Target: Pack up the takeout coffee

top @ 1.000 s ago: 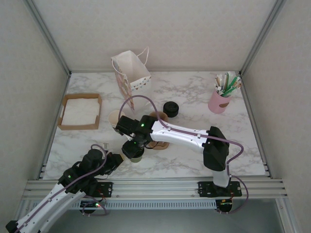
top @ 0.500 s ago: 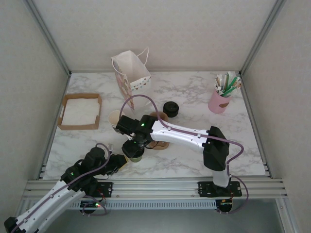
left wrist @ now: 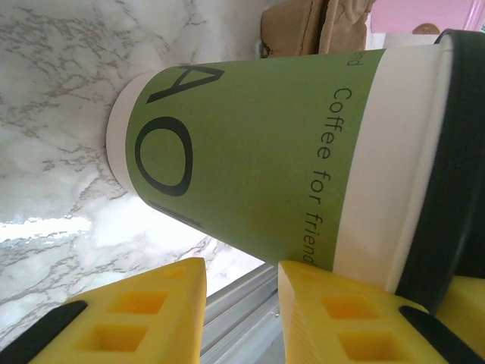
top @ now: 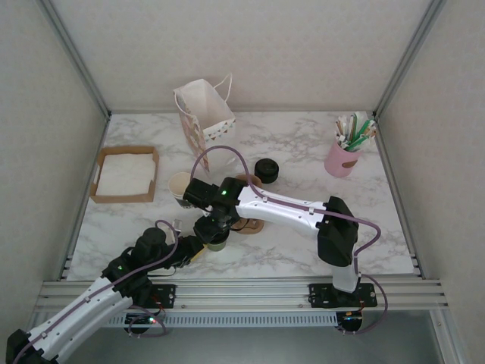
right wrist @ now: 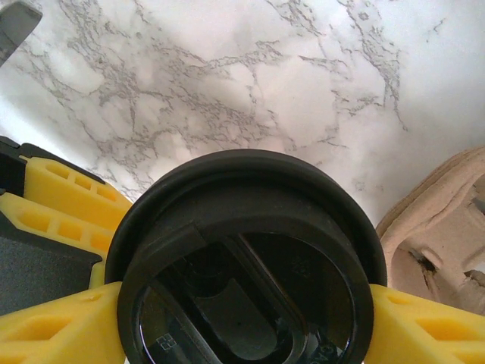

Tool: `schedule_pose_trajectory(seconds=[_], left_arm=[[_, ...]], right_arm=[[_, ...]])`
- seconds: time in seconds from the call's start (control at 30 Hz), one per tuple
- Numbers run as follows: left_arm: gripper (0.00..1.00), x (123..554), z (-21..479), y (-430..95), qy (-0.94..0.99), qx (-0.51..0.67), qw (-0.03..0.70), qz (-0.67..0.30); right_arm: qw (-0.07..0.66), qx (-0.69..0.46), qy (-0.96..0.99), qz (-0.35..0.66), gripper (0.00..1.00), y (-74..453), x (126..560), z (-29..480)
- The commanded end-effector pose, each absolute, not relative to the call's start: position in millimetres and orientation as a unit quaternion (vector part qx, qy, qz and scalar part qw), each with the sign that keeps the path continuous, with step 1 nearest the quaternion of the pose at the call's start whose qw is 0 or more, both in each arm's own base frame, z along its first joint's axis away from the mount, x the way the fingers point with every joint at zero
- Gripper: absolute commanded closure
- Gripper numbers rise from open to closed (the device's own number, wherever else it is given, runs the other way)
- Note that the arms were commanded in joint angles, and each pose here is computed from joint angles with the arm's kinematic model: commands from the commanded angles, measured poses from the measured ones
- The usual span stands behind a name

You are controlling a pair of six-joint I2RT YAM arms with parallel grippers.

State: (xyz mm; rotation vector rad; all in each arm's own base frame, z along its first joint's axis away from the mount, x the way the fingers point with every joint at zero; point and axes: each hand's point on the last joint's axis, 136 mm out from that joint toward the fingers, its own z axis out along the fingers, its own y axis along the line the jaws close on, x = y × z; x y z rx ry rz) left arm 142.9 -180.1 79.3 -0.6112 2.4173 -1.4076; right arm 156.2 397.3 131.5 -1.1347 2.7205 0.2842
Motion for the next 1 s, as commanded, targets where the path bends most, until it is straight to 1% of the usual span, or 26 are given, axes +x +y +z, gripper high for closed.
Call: schedule_pose_trajectory(seconds=[0.0, 0.77, 0.87, 0.97], left_arm=[[0.68, 138.8, 46.1, -172.0, 0.848, -0.229, 0.128, -0.461], [0.70, 137.9, 40.7, -155.9, 0.854, -0.253, 0.145, -0.431], [0.72, 137.2, 44.2, -148.9, 0.857, -0.261, 0.152, -0.417], [0.77, 137.5, 48.5, -139.8, 0.861, -0.272, 0.163, -0.399]], right_arm=[[0.058, -0.379, 0.920, 0.084, 0.26, 387.7, 142.6, 124.2], [0.039, -0.376, 0.924, 0.054, 0.27, 377.5, 133.3, 93.2], [0.039, -0.376, 0.924, 0.050, 0.27, 376.5, 131.9, 92.0], [0.041, -0.377, 0.924, 0.052, 0.27, 376.6, 130.8, 93.1]])
